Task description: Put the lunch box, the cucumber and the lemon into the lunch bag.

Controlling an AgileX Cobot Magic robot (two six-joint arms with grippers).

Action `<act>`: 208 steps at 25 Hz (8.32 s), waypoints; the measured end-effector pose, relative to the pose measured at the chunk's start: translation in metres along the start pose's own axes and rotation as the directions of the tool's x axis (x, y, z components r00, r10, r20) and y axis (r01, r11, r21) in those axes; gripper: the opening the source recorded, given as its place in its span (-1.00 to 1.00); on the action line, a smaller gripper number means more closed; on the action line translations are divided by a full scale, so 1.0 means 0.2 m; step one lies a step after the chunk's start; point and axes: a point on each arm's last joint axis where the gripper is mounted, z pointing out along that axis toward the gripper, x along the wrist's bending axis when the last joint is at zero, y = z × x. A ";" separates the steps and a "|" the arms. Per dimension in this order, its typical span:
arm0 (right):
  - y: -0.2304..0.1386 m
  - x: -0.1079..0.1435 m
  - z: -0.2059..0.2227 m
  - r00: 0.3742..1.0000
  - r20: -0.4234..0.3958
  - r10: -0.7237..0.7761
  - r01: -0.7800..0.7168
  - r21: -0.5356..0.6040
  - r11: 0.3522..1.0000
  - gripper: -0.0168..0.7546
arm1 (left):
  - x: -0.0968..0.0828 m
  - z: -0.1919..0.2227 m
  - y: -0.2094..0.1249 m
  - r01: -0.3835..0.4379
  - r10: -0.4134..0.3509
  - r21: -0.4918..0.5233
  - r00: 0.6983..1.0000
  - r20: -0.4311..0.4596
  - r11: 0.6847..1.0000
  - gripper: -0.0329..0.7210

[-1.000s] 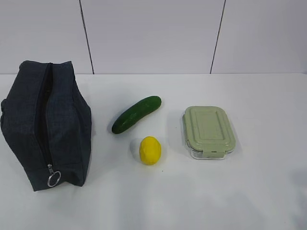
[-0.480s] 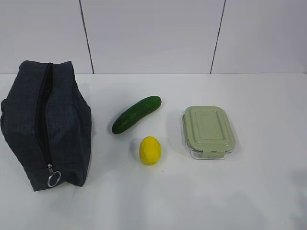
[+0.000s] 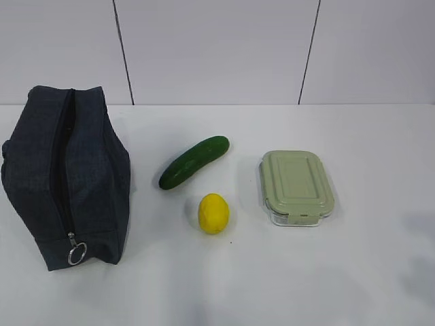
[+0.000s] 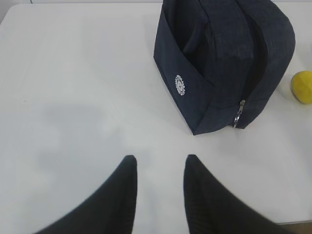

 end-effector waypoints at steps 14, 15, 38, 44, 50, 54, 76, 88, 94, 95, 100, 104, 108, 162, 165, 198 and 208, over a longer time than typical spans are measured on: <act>0.44 0.07 0.31 0.989 -0.148 0.004 0.034 0.257 0.966 0.43 | 0.00 0.00 0.00 0.000 0.000 0.000 1.000 0.000 1.000 -0.29; 0.46 0.08 0.33 0.988 -0.156 0.002 0.039 0.263 0.964 0.43 | 0.00 0.00 0.00 0.000 0.000 0.000 1.000 0.000 1.000 -0.29; 0.77 -0.24 1.03 0.748 -0.591 0.302 -0.120 0.327 0.937 0.43 | 0.00 0.00 0.00 0.000 0.000 0.000 1.000 0.000 1.000 -0.29; 0.70 -0.30 1.27 0.701 -0.618 0.356 -0.117 0.393 0.912 0.43 | 0.00 0.00 0.00 0.000 0.000 0.000 1.000 0.000 1.000 -0.29; 0.62 -0.32 1.43 0.664 -0.645 0.378 -0.106 0.418 0.902 0.43 | 0.00 0.00 0.00 0.000 0.000 0.000 1.000 0.000 1.000 -0.29; 0.63 -0.35 1.53 0.653 -0.657 0.376 -0.112 0.407 0.906 0.43 | 0.00 0.00 0.00 0.000 0.000 0.000 1.000 0.000 1.000 -0.29; 0.69 -0.29 1.80 0.618 -0.699 0.361 -0.086 0.396 0.914 0.43 | 0.00 0.00 0.00 0.000 0.000 0.000 1.000 0.000 1.000 -0.29; 0.62 -0.21 1.91 0.573 -0.691 0.440 -0.110 0.467 0.877 0.43 | 0.00 0.00 0.00 0.000 0.000 0.000 1.000 0.000 1.000 -0.29; 0.61 -0.20 1.97 0.559 -0.682 0.471 -0.131 0.488 0.863 0.43 | 0.00 0.00 0.00 0.000 0.000 0.000 1.000 0.000 1.000 -0.28; 0.61 -0.20 1.97 0.557 -0.680 0.477 -0.137 0.491 0.860 0.43 | 0.00 0.00 0.00 0.000 0.000 0.000 1.000 0.000 1.000 -0.28; 0.62 -0.20 1.98 0.549 -0.677 0.490 -0.159 0.492 0.856 0.43 | 0.00 0.00 0.00 0.000 0.000 0.000 1.000 0.000 1.000 -0.28; 0.64 -0.20 1.98 0.545 -0.674 0.498 -0.176 0.489 0.854 0.43 | 0.00 0.00 0.00 0.000 0.000 0.000 1.000 0.000 1.000 -0.28; 0.64 -0.19 1.98 0.542 -0.670 0.508 -0.178 0.499 0.848 0.43 | 0.00 0.00 0.00 0.000 0.000 0.000 1.000 0.000 1.000 -0.28; 0.60 -0.01 2.08 0.518 -0.689 0.507 -0.095 0.543 0.835 0.38 | 0.00 0.00 0.00 0.000 0.000 0.002 1.000 0.000 1.000 -0.28; 0.59 -0.01 2.09 0.520 -0.687 0.507 -0.095 0.544 0.834 0.33 | 0.00 0.00 0.00 0.000 0.000 0.002 1.000 0.000 1.000 -0.28; 0.59 -0.01 2.09 0.519 -0.683 0.514 -0.102 0.547 0.831 0.03 | 0.00 0.00 0.00 0.000 0.000 0.002 1.000 0.000 1.000 -0.28; 0.59 -0.01 2.09 0.516 -0.685 0.515 -0.101 0.548 0.830 0.00 | 0.00 0.00 0.00 0.000 0.000 0.002 1.000 0.000 1.000 -0.28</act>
